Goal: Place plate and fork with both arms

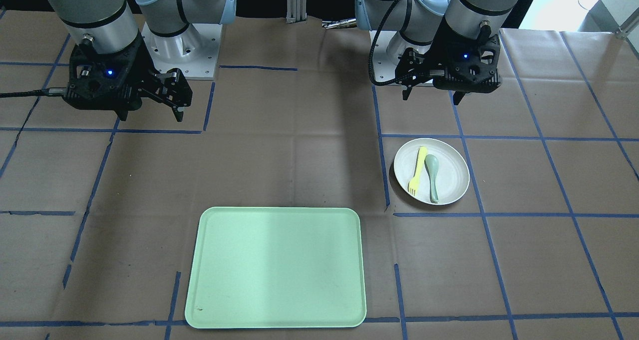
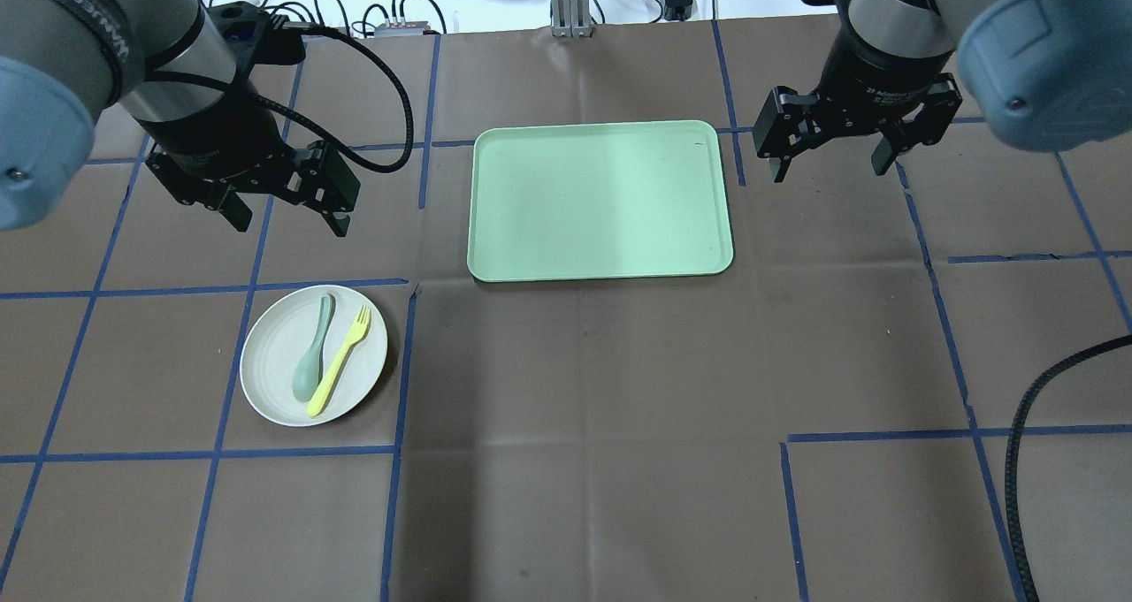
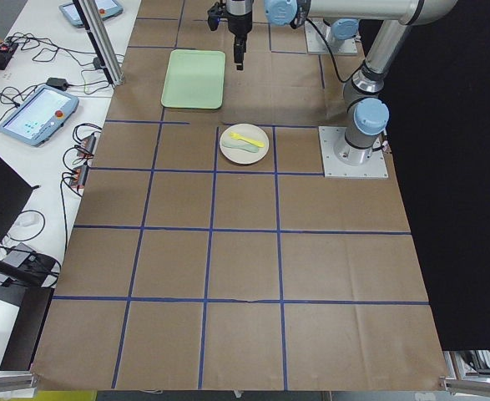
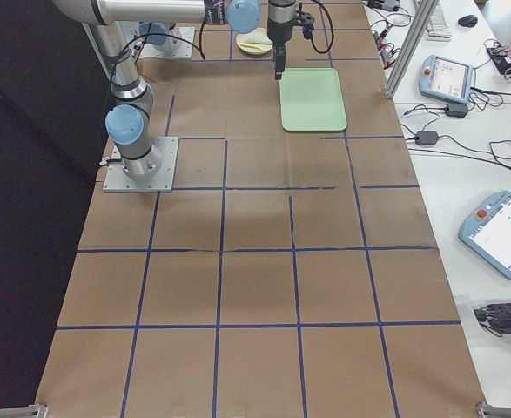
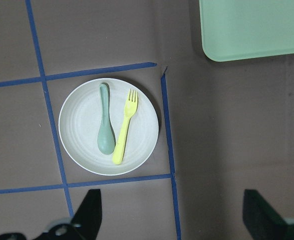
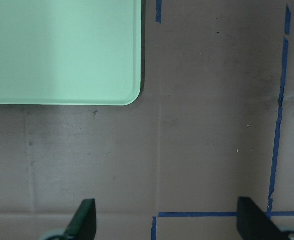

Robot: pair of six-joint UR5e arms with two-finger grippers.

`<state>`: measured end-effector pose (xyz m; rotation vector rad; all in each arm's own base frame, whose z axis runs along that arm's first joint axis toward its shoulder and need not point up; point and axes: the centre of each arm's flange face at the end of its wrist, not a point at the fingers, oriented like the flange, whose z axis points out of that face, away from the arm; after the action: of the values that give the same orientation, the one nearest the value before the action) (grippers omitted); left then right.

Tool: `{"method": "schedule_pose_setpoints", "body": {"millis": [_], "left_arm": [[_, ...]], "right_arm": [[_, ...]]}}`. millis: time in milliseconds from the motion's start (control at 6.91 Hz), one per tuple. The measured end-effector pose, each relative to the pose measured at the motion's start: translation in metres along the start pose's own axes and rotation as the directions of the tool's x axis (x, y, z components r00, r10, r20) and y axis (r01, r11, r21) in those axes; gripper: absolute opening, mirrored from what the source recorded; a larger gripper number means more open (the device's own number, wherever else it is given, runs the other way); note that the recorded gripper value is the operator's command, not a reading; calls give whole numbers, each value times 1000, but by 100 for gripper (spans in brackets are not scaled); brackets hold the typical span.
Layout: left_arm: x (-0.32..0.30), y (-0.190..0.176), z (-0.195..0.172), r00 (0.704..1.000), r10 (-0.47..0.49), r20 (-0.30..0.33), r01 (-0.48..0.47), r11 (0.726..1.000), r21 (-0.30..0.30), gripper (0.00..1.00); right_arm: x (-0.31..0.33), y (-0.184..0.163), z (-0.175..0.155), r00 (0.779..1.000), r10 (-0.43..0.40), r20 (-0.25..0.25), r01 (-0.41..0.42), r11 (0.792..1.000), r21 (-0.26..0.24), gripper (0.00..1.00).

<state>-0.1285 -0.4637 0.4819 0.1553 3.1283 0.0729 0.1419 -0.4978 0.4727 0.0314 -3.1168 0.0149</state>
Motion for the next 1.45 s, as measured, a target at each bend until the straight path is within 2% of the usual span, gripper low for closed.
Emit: {"method": "schedule_pose_setpoints", "body": {"millis": [1447], "left_arm": [[1,12,-3,999,29,14,-29,1000,-10,100]], "right_arm": [[2,-2,2,1000,-9,1,9,1000,-1,100]]}}
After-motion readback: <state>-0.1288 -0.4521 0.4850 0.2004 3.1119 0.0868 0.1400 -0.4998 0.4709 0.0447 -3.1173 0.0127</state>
